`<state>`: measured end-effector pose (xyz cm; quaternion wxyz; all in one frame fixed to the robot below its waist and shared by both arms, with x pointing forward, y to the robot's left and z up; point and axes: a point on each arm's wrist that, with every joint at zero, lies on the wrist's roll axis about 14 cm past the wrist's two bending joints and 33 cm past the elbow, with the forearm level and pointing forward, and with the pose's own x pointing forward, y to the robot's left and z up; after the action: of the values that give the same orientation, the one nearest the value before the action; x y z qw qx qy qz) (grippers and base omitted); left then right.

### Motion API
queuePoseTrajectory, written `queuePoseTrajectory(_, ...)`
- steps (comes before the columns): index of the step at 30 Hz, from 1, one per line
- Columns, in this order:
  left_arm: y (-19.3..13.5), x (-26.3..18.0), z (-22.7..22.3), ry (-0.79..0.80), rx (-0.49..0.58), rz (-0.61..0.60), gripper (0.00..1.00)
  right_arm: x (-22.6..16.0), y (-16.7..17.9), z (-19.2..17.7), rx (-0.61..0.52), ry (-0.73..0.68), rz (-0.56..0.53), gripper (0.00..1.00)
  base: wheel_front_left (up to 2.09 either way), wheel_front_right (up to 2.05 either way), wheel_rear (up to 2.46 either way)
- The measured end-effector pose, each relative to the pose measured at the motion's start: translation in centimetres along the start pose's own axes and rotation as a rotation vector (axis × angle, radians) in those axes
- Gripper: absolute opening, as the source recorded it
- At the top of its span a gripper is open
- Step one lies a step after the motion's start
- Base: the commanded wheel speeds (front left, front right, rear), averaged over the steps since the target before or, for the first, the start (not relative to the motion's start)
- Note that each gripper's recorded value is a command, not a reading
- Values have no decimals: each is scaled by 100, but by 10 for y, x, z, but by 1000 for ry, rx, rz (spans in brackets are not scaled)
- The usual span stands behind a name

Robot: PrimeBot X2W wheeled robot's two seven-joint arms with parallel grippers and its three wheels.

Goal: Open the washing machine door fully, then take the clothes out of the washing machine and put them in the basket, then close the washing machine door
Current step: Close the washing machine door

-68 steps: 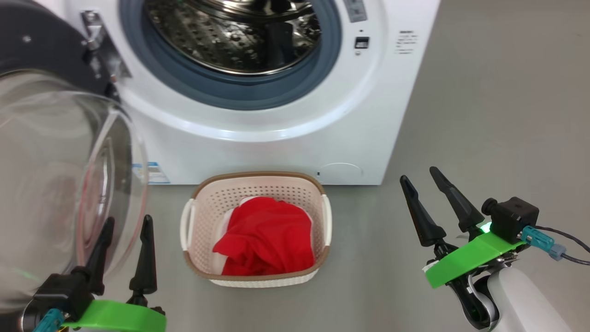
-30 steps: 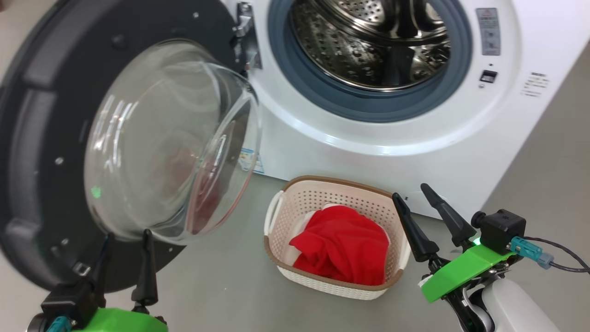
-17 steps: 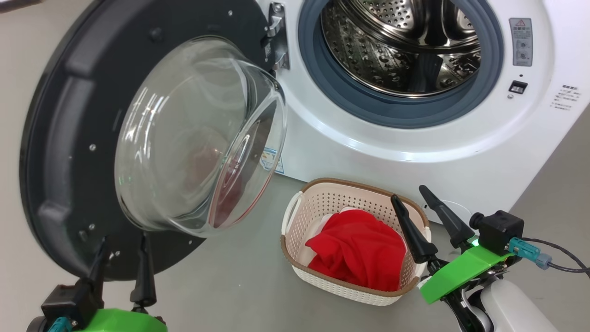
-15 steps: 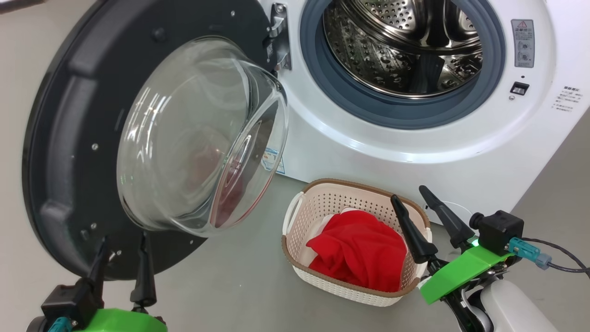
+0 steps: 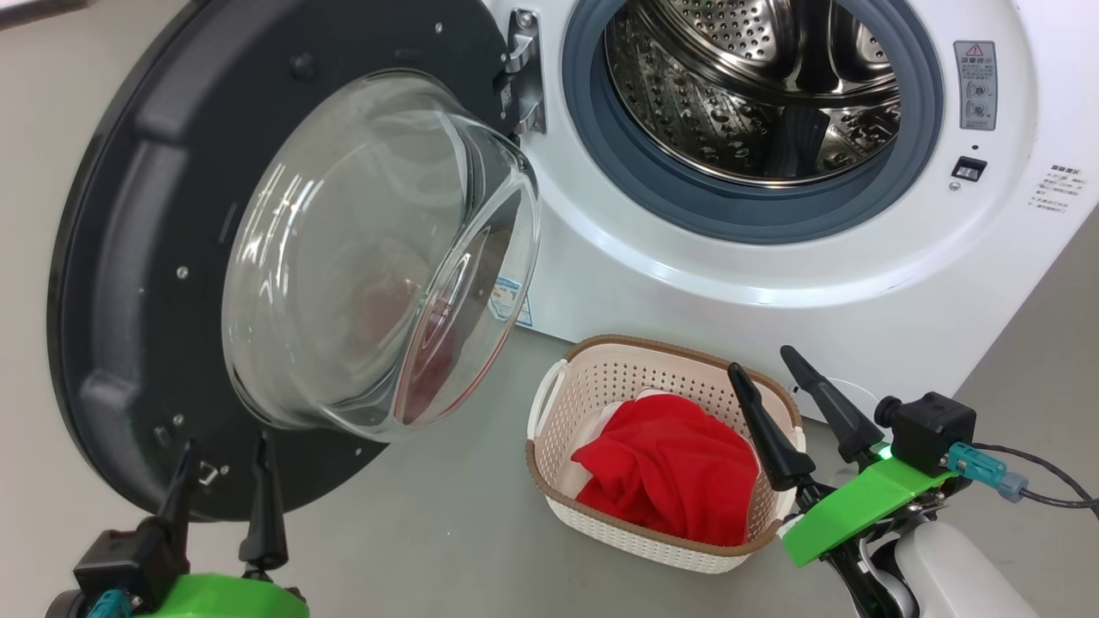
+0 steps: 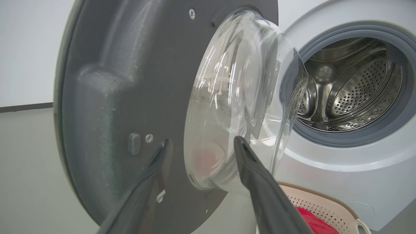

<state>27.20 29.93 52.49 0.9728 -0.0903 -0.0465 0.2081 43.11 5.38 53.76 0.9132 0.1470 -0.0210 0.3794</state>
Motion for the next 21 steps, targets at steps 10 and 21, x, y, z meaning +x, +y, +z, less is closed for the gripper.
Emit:
queuePoseTrajectory(10,2,-1,2,-5,3,1,100,0,1,2,-2,-4,2,100,0,0,0)
queuePoseTrajectory(21,2,-1,4,-11,11,3,100,0,1,2,-1,-5,1,100,0,0,0)
